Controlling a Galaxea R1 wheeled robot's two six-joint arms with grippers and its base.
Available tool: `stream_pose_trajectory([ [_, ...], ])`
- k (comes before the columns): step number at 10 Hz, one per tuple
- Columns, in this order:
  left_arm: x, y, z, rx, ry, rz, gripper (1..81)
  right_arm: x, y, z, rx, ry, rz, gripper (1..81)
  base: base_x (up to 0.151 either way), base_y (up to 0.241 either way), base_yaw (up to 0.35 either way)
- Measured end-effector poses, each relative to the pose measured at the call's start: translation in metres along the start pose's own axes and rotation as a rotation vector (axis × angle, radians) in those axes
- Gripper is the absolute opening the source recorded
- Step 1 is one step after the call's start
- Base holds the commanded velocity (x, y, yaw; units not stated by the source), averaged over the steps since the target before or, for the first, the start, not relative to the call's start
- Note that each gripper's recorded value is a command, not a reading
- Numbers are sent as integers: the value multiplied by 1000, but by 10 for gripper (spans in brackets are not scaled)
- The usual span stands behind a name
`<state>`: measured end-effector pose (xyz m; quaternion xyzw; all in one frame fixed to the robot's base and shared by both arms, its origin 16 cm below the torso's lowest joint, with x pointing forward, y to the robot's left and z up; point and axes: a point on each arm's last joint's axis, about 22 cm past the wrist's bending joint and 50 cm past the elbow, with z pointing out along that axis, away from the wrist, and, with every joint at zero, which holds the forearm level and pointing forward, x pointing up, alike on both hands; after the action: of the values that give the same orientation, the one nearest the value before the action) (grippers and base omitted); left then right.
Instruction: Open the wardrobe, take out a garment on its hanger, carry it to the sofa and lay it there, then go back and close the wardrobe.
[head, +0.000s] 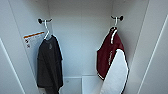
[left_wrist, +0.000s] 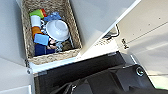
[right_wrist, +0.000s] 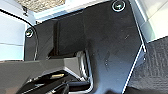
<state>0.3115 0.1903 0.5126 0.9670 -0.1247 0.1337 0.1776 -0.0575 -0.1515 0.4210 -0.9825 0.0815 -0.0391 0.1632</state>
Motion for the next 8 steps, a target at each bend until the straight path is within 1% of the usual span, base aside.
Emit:
stream_pose_trajectory([
  [2, 58, -8, -12, 23, 36, 6, 811, 2, 0, 0, 0, 2, 0, 811, 0, 0, 0],
  [3, 79, -12, -14, 44, 41, 6, 811, 2, 0, 0, 0, 1, 0, 811, 0, 0, 0],
  [5, 102, -3, -10, 74, 17, 8, 811, 2, 0, 0, 0, 1, 1, 811, 0, 0, 0],
  [6, 126, 3, -14, 82, 23, 16, 811, 2, 0, 0, 0, 1, 1, 811, 0, 0, 0],
  [8, 194, -1, -40, 110, 65, 17, 811, 4, 0, 0, 0, 3, 1, 811, 0, 0, 0],
])
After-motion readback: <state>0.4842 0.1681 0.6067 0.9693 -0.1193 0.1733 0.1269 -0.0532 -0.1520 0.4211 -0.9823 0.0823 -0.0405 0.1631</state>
